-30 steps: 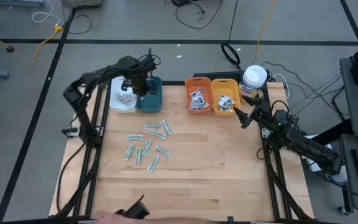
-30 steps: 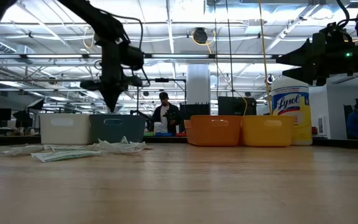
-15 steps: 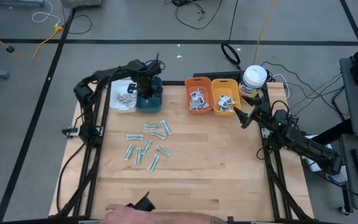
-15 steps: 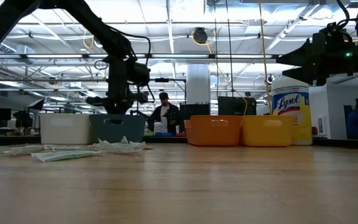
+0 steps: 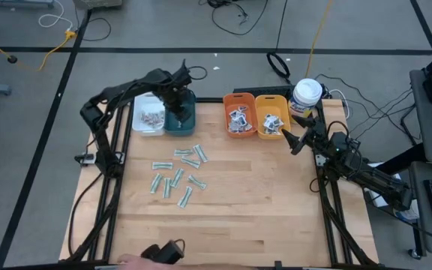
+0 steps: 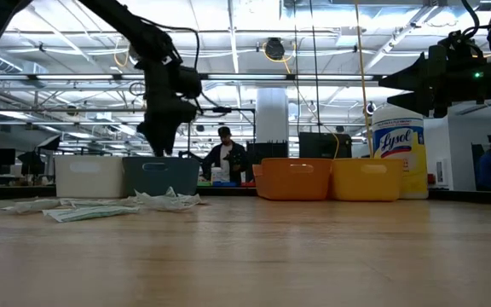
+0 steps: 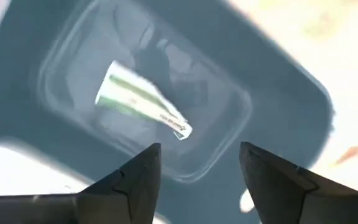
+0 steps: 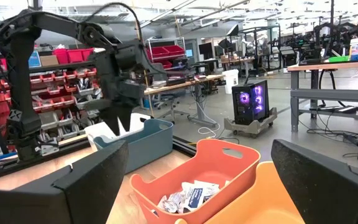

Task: Pick & Place First Aid Supplies
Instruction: Put the bandage pack into the blue bin

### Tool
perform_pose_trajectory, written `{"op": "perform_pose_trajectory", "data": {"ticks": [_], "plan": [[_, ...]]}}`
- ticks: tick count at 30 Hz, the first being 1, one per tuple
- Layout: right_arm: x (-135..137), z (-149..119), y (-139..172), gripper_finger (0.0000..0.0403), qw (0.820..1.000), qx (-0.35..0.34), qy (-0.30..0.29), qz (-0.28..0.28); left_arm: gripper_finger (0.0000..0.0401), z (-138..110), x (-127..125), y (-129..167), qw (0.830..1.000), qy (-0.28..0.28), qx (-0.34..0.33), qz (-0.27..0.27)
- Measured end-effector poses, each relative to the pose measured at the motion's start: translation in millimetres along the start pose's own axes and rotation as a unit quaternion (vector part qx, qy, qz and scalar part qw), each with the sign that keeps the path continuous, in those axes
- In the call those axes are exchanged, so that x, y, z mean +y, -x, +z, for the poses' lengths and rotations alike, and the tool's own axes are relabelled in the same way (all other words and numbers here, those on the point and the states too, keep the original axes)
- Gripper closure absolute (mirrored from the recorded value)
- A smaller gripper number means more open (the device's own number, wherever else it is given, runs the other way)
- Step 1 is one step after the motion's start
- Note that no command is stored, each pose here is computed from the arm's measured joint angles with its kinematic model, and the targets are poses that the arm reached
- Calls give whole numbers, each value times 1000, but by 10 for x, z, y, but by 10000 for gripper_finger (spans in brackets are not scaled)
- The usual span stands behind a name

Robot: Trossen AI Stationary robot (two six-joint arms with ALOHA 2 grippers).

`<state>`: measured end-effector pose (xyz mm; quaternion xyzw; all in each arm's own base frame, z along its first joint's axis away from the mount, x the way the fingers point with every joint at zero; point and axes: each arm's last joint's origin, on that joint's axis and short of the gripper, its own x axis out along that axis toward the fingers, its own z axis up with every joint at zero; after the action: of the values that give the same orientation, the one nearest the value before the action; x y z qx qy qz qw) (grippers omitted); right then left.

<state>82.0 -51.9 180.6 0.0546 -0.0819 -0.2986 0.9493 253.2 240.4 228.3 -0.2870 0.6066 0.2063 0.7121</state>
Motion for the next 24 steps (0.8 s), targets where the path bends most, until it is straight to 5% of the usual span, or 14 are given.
{"op": "perform_pose_trajectory", "data": {"ticks": [4,8,24], "plan": [[0,0,0,11,1000,0,0,0,172,-53,-138,147,985,-174,-19,2],[0,0,0,11,1000,0,0,0,171,-160,-331,257,958,-286,-17,1],[0,0,0,11,1000,0,0,0,171,-1062,-903,57,922,-383,43,-21]]}}
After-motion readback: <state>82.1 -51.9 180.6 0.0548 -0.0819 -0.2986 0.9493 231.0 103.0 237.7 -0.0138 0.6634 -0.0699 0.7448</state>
